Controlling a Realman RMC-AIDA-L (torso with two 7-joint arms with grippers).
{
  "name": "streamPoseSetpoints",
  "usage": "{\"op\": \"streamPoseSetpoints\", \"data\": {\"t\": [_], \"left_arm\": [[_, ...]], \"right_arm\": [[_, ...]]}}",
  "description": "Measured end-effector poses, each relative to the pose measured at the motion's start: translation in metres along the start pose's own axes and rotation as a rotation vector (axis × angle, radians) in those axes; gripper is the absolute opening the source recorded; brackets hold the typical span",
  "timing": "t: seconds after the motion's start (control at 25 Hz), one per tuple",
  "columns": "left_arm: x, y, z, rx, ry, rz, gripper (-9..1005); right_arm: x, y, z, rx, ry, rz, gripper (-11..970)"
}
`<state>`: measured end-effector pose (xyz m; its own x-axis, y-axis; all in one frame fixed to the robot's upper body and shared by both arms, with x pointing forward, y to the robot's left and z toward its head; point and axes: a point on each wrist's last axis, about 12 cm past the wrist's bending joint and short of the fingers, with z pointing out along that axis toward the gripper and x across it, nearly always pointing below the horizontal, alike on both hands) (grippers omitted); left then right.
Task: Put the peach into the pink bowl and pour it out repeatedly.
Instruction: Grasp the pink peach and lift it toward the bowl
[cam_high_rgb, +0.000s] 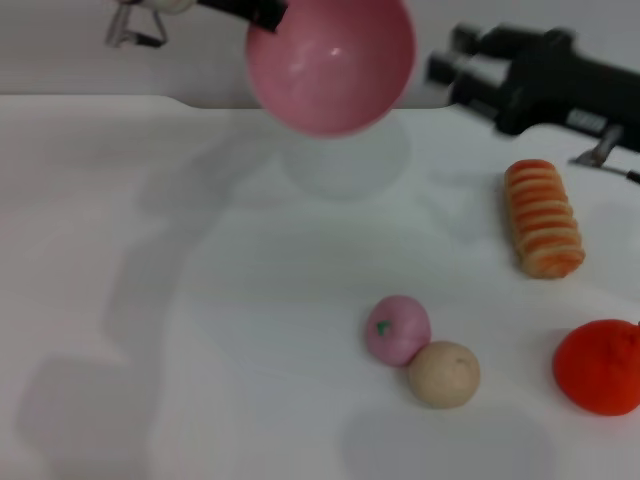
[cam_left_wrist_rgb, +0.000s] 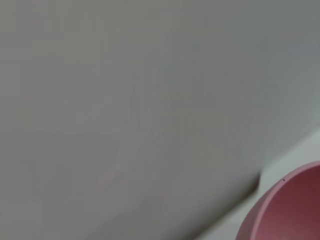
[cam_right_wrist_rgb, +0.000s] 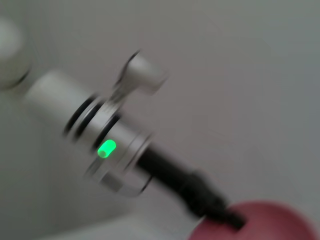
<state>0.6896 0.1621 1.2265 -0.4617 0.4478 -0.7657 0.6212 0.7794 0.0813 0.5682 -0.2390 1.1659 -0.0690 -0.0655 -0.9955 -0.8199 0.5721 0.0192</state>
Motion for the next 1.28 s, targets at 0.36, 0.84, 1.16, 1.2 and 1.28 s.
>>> {"op": "streamPoseSetpoints", "data": {"t": [0.36, 0.84, 1.16, 1.2, 1.28], "left_arm": [[0.026, 0.011, -0.013, 0.053, 0.181, -0.026, 59], [0.04, 0.007, -0.018, 0.103, 0.273, -0.026, 66], [0.045, 0.006, -0.017, 0.11, 0.283, -0.031, 71], [0.045, 0.005, -0.017, 0.111, 0.285, -0.029, 72], [0.046, 0.004, -0.016, 0.113, 0.289, -0.025, 73]], "right_arm": [[-0.02, 0.027, 0.038, -0.168, 0.617, -0.048, 339], [0.012, 0.028, 0.065, -0.177, 0.937, 0.028, 328], [0.036, 0.026, 0.073, -0.158, 0.97, 0.061, 320], [0.039, 0.027, 0.075, -0.159, 0.977, 0.063, 319], [0.043, 0.028, 0.078, -0.163, 0.99, 0.07, 317]]}}
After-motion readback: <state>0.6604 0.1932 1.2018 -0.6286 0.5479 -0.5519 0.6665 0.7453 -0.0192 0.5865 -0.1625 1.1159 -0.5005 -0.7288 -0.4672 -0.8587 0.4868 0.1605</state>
